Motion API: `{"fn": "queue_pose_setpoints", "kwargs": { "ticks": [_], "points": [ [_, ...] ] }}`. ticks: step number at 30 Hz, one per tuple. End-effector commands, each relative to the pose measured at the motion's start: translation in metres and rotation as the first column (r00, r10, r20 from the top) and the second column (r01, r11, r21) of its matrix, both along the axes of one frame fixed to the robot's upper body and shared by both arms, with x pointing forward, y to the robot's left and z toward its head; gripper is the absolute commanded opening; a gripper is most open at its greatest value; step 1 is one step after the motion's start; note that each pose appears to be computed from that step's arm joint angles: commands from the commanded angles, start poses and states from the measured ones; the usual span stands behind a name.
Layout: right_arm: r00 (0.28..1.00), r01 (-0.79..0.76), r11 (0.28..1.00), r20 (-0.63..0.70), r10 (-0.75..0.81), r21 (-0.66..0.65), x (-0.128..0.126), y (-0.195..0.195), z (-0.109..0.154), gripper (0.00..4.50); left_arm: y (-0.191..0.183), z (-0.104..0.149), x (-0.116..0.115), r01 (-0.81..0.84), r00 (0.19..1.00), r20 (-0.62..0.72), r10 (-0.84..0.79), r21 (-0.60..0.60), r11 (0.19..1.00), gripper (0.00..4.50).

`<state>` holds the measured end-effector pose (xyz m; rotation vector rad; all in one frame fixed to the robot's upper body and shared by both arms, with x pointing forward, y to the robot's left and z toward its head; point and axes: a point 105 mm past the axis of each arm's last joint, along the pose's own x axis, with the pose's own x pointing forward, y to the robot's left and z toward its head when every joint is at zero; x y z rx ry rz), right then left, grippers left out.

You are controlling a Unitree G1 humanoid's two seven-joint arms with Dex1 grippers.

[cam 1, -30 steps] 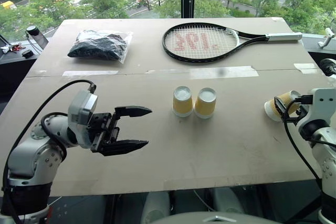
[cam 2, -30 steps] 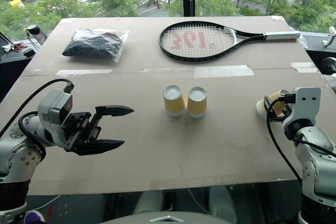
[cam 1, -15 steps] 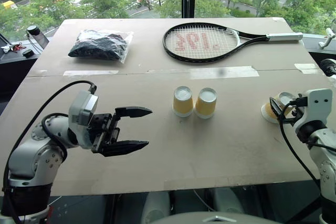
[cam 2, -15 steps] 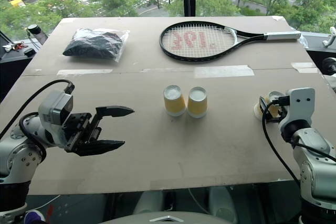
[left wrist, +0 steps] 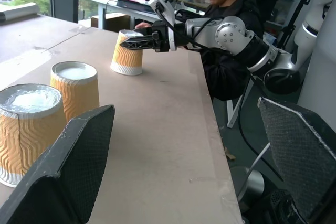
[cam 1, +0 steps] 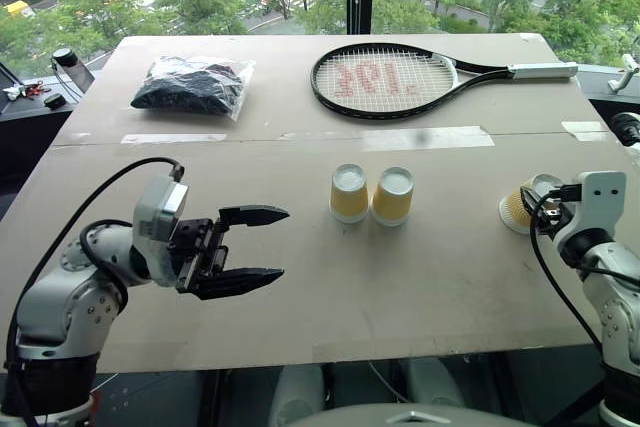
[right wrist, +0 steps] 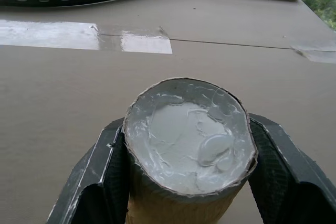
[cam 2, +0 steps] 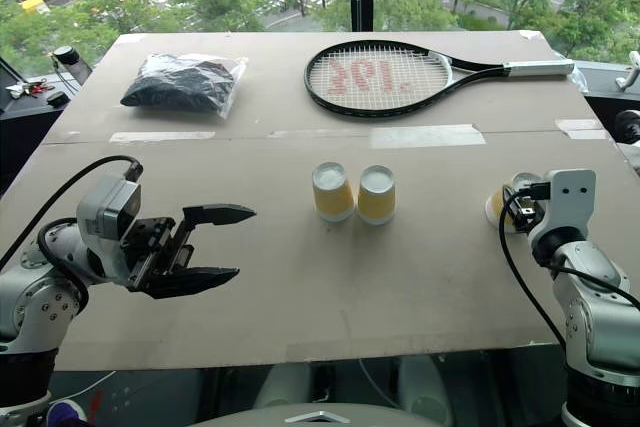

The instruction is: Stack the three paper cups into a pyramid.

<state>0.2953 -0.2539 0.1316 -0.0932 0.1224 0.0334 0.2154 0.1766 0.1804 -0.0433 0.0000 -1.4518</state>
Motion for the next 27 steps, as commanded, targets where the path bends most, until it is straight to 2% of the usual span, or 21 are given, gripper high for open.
{"fn": "queue_pose_setpoints", "kwargs": {
  "ticks": [1,4,9,11,14,19,27],
  "points": [
    [0.974,-0.187,0.982,0.128,0.187,-0.016,-0.001,0.029,0.041,2.24,0.008,0.009,0.007,-0.122,0.992,0.024,0.125,-0.090,0.988,4.50],
    [0.910,-0.374,0.927,0.179,0.373,-0.032,-0.005,0.064,0.067,2.24,0.018,0.006,0.011,-0.222,0.974,0.018,0.225,-0.122,0.967,4.50],
    [0.777,-0.582,0.809,0.240,0.582,-0.078,-0.004,0.113,0.116,2.24,0.037,-0.006,0.004,-0.345,0.931,0.078,0.356,-0.128,0.930,4.50],
    [0.734,-0.637,0.766,0.238,0.636,-0.086,-0.003,0.128,0.130,2.24,0.041,-0.005,-0.004,-0.329,0.940,0.034,0.340,-0.177,0.928,4.50],
    [0.661,-0.715,0.689,0.206,0.721,-0.119,-0.003,0.151,0.146,2.24,0.048,-0.003,-0.015,-0.317,0.945,0.017,0.326,-0.187,0.930,4.50],
    [0.587,-0.779,0.604,0.144,0.797,-0.167,-0.005,0.179,0.148,2.24,0.053,-0.005,-0.025,-0.330,0.942,0.004,0.336,-0.180,0.927,4.50],
    [0.577,-0.797,0.579,0.069,0.814,-0.173,0.009,0.204,0.126,2.24,0.059,-0.005,-0.030,-0.379,0.921,0.019,0.389,-0.181,0.907,4.50]
  ]
}}
